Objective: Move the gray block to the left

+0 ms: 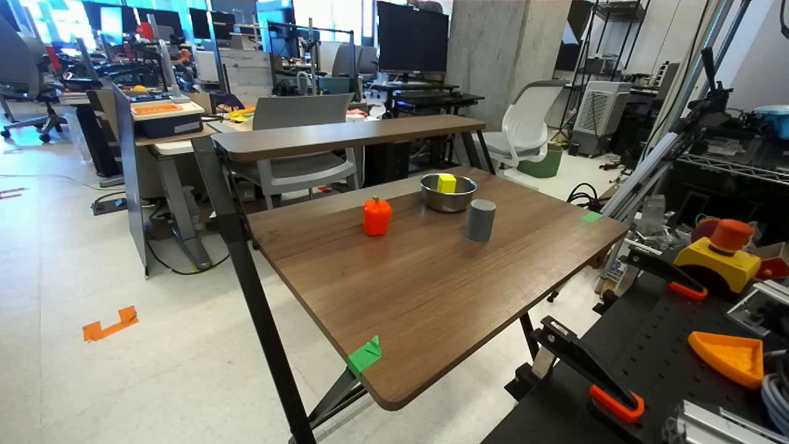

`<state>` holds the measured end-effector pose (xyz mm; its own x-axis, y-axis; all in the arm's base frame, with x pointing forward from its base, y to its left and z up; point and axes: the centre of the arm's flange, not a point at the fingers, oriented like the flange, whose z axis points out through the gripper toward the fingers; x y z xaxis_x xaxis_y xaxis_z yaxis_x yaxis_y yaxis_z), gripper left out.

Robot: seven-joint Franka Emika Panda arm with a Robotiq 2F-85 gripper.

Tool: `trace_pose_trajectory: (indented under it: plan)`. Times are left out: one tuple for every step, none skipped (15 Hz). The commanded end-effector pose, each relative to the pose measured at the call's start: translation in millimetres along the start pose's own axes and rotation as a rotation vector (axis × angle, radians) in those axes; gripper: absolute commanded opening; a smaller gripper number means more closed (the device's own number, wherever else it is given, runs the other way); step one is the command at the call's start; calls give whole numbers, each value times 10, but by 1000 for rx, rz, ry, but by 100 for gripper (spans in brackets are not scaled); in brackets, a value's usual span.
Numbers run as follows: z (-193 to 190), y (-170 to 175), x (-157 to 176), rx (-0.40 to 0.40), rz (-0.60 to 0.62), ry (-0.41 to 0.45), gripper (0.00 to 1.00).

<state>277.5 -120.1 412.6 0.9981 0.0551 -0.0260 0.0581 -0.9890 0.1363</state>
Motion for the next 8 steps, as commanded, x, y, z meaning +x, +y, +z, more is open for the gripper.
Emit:
trace_pose_trajectory:
  plan:
    - [-38,8,115,11,-1,-2,100]
    - [-70,8,221,22,-5,-5,100]
    - [-94,0,331,38,-19,-13,100]
    - [-101,-23,484,53,-33,-28,100]
    - [-98,-62,610,65,-36,-37,100]
    - [-67,-122,778,81,-42,-51,100]
    - [-32,-195,934,91,-41,-63,100]
    - [20,-274,1103,105,-34,-71,100]
